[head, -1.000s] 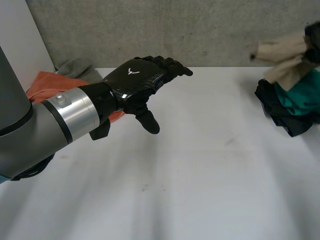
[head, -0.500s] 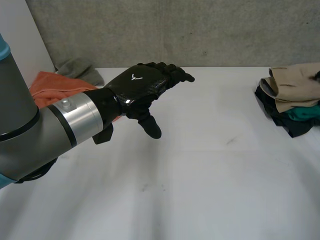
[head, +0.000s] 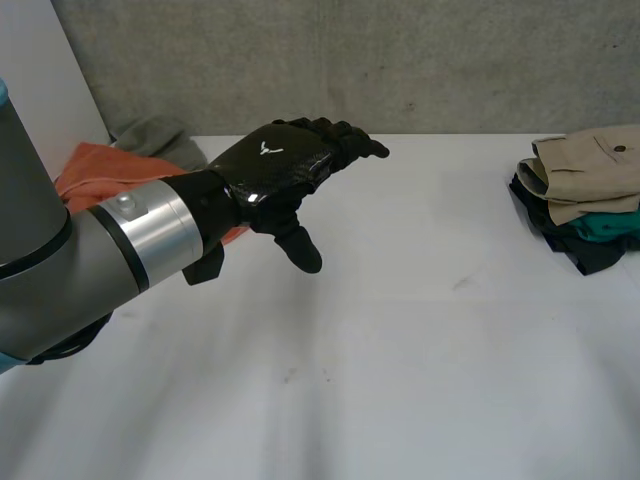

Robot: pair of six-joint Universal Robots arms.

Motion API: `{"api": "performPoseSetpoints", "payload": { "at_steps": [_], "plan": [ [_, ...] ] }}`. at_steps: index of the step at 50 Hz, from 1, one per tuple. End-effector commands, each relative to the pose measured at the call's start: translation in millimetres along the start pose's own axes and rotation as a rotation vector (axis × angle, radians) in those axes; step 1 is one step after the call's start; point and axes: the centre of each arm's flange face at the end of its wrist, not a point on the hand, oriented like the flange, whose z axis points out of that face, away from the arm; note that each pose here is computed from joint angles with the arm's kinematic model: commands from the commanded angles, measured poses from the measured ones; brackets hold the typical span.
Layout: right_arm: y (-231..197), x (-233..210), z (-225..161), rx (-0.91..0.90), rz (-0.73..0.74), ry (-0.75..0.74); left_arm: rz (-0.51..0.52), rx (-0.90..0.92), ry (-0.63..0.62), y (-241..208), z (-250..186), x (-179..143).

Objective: Fold the laundry.

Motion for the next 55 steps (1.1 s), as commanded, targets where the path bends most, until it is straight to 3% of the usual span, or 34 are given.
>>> {"api": "performPoseSetpoints", "payload": {
  "at_steps": [1, 3, 7, 14, 15, 16, 19, 24, 28, 32, 40, 55],
  "plan": [
    [-78, 5, 6, 0.174, -0.094, 0.147, 0.013, 0.016, -0.019, -5, 0, -5],
    [-128, -21, -10, 0.336, 0.034, 0.058, 0.019, 0.024, -0.038, -7, 0, -7],
    [-182, -67, -56, 0.525, 0.238, -0.161, 0.051, 0.062, -0.147, -13, 2, -27],
    [-210, -169, -152, 0.641, 0.391, -0.563, 0.141, 0.195, -0.42, -22, 7, -91],
    [-207, -197, -180, 0.625, 0.391, -0.659, 0.151, 0.204, -0.448, -18, 9, -102],
    [-205, -209, -194, 0.617, 0.383, -0.702, 0.16, 0.2, -0.5, -5, 13, -131],
    [-186, -239, -230, 0.556, 0.306, -0.795, 0.162, 0.154, -0.583, 23, 12, -178],
    [-139, -264, -248, 0.401, 0.141, -0.843, 0.275, -0.007, -0.689, 91, 11, -250],
    [-116, -276, -259, 0.3, 0.052, -0.857, 0.406, -0.119, -0.738, 132, 8, -287],
    [-106, -275, -261, 0.241, 0.033, -0.833, 0.42, -0.158, -0.765, 159, 2, -312],
    [-97, -274, -262, 0.213, 0.036, -0.829, 0.376, -0.178, -0.673, 192, 9, -308],
    [-87, -280, -263, 0.184, 0.03, -0.847, 0.325, -0.228, -0.619, 219, 16, -294]
  ]
}}
